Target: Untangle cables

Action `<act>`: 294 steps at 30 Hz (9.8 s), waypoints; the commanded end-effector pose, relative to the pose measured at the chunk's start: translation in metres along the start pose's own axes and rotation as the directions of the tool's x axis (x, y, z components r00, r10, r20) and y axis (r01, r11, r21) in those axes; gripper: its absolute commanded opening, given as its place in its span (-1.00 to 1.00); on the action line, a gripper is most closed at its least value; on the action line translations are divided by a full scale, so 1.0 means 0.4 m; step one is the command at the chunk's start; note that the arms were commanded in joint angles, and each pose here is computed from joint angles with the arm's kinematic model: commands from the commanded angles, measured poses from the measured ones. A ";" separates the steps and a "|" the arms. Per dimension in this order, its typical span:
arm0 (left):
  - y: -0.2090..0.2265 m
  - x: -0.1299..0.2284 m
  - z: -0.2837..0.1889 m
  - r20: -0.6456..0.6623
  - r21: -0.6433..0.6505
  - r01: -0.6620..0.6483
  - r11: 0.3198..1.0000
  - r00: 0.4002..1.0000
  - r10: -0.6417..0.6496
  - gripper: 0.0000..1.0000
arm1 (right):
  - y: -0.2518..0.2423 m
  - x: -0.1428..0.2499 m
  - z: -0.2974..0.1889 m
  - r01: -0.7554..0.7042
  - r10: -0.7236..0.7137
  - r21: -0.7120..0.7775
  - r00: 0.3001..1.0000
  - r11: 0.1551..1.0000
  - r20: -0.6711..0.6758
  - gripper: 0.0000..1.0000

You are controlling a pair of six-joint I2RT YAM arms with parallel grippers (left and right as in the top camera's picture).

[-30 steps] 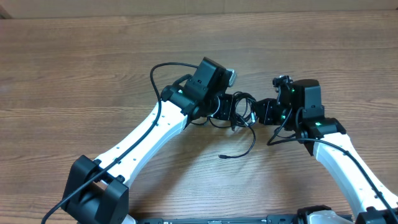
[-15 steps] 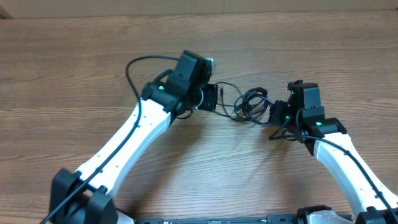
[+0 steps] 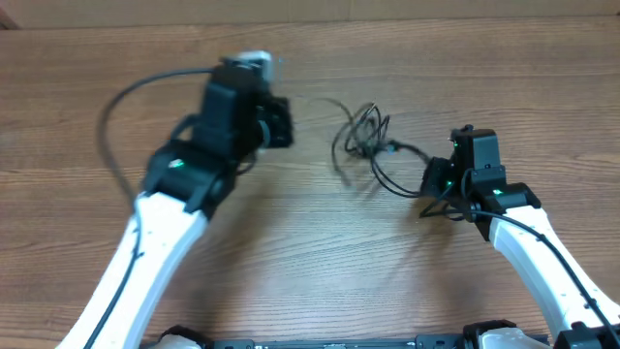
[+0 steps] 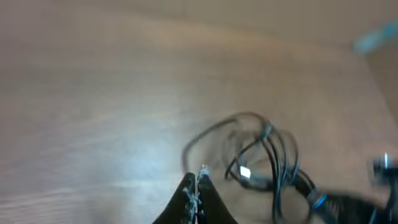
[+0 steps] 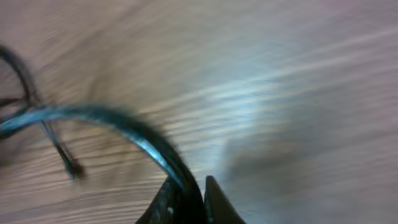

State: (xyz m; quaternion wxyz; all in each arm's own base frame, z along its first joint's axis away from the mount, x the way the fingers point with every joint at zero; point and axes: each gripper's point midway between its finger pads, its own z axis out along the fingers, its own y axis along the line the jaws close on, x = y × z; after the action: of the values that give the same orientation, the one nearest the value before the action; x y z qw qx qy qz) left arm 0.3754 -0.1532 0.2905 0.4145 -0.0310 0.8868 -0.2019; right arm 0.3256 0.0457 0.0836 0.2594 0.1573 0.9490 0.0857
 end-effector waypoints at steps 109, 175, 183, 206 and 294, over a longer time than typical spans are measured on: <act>0.182 -0.086 0.025 -0.040 0.011 0.059 0.998 0.998 -0.058 -0.49 | -0.081 -0.139 -0.069 -0.100 0.050 0.210 0.972 0.973 0.229 -0.74; -0.140 0.027 0.165 -0.315 0.348 -0.108 0.931 0.922 0.225 -0.92 | 0.165 -0.089 -0.126 0.008 0.010 -0.322 0.998 0.947 0.055 0.65; -0.217 -0.009 0.110 -0.210 0.311 -0.244 0.919 0.925 0.317 -0.92 | 0.327 -0.082 -0.220 0.278 -0.220 -0.646 0.960 0.711 0.172 0.65; -0.379 0.051 0.114 -0.217 0.464 -0.174 0.868 0.928 0.302 -0.92 | 0.397 -0.093 -0.297 0.440 -0.291 -0.734 0.897 0.517 0.333 0.85; 0.274 0.126 0.423 -0.389 -0.318 -0.025 0.948 0.915 -0.106 -0.92 | -0.306 -0.167 -0.181 -0.344 0.187 0.446 0.914 0.826 0.360 -0.92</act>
State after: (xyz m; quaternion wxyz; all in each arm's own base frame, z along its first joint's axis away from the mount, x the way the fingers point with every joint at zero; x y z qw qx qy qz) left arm 0.4791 -0.1422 0.0652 0.1650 -0.0633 0.9818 -0.0692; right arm 0.3122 -0.0732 0.1306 0.3176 0.3271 0.8802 -0.1318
